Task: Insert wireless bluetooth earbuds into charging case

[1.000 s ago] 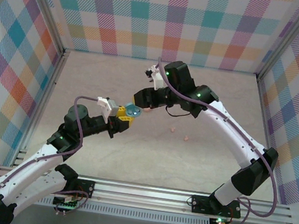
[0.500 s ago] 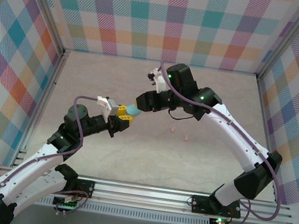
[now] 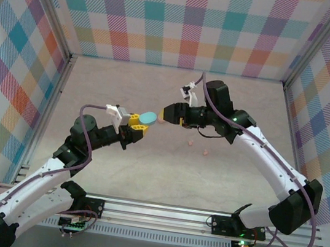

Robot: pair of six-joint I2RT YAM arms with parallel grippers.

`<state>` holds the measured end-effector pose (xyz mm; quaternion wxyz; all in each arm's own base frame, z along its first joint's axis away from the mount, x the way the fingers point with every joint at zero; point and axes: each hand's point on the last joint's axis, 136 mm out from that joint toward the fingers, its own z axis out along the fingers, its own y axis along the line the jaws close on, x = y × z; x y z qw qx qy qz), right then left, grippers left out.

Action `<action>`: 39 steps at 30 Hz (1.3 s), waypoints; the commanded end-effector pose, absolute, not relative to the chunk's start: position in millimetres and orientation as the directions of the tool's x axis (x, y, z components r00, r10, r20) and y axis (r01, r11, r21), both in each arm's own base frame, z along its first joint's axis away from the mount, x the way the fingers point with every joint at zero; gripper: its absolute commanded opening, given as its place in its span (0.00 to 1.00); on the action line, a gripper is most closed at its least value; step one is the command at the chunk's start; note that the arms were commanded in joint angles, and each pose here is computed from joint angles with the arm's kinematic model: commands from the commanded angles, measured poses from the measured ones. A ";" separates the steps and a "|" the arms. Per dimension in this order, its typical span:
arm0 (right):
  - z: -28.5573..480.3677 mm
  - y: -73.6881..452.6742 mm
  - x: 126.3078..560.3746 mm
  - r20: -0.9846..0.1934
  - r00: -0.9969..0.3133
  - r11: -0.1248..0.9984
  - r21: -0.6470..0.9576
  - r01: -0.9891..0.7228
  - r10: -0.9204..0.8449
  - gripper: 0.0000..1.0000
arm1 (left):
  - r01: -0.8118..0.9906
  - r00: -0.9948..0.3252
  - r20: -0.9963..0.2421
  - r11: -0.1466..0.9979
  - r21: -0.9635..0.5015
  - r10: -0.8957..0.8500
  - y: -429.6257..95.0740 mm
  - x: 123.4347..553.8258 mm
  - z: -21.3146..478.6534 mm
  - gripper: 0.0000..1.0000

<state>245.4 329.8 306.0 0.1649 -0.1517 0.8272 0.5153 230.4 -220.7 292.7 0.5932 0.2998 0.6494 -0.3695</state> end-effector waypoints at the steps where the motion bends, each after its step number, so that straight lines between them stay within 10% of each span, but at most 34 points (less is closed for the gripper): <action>1: 338.5 345.6 232.0 -0.388 -0.917 0.243 0.884 -0.399 -0.092 0.59 | 0.860 -0.056 -0.995 0.502 -0.092 -0.086 -228.0 224.8 318.6 0.25; 22: 341.0 354.6 237.9 -0.280 -0.955 0.183 0.938 -0.293 -0.094 0.62 | 0.895 -0.012 -0.993 0.441 -0.064 -0.120 -240.0 225.1 347.2 0.25; 39: 337.4 365.0 232.9 -0.212 -0.961 0.111 0.966 -0.233 -0.176 0.28 | 0.877 -0.023 -0.995 0.476 -0.067 -0.098 -236.1 228.2 340.7 0.28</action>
